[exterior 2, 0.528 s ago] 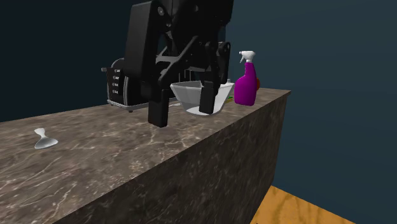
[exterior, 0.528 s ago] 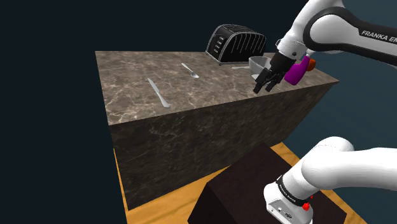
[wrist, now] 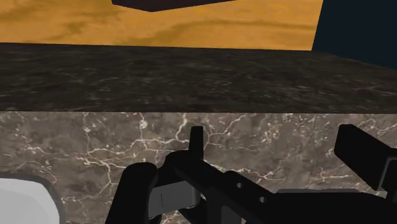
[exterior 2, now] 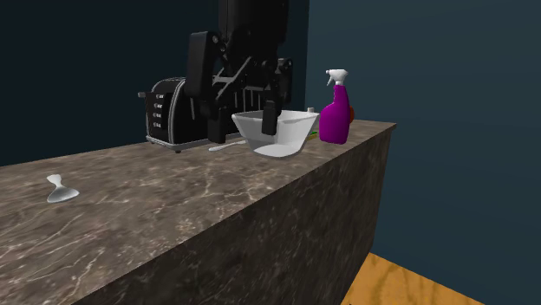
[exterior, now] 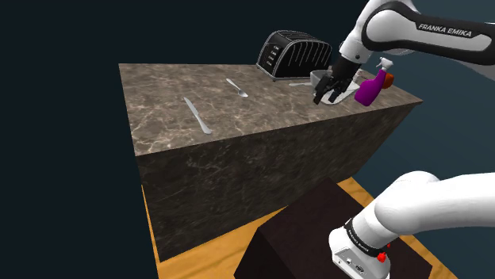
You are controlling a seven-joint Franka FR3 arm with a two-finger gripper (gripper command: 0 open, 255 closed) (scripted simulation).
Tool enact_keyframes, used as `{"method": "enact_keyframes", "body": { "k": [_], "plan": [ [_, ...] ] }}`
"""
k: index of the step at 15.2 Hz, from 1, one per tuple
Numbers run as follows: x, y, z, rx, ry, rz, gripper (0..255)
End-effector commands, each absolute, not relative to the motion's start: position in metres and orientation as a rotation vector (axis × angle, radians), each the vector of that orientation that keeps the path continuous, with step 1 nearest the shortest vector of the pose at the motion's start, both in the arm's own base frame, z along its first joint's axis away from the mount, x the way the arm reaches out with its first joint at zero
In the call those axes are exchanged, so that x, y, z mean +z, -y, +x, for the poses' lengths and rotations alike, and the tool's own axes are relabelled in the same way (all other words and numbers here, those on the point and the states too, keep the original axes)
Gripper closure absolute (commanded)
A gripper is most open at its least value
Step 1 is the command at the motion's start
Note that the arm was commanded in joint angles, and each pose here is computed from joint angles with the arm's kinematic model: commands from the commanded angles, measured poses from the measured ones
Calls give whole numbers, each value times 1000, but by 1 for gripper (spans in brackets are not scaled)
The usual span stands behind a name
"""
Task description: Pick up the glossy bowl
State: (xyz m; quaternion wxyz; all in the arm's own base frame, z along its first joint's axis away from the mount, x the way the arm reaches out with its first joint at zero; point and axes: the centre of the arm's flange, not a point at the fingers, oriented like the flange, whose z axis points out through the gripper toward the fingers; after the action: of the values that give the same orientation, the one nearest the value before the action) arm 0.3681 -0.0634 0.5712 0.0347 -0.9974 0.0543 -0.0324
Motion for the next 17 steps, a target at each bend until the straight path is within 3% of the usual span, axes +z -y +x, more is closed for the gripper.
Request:
{"method": "enact_keyframes", "body": {
  "k": [1,17],
  "plan": [
    [573,82,387,-97,-188,-3080,0],
    [597,230,520,-81,-358,-3177,0]
  ]
}}
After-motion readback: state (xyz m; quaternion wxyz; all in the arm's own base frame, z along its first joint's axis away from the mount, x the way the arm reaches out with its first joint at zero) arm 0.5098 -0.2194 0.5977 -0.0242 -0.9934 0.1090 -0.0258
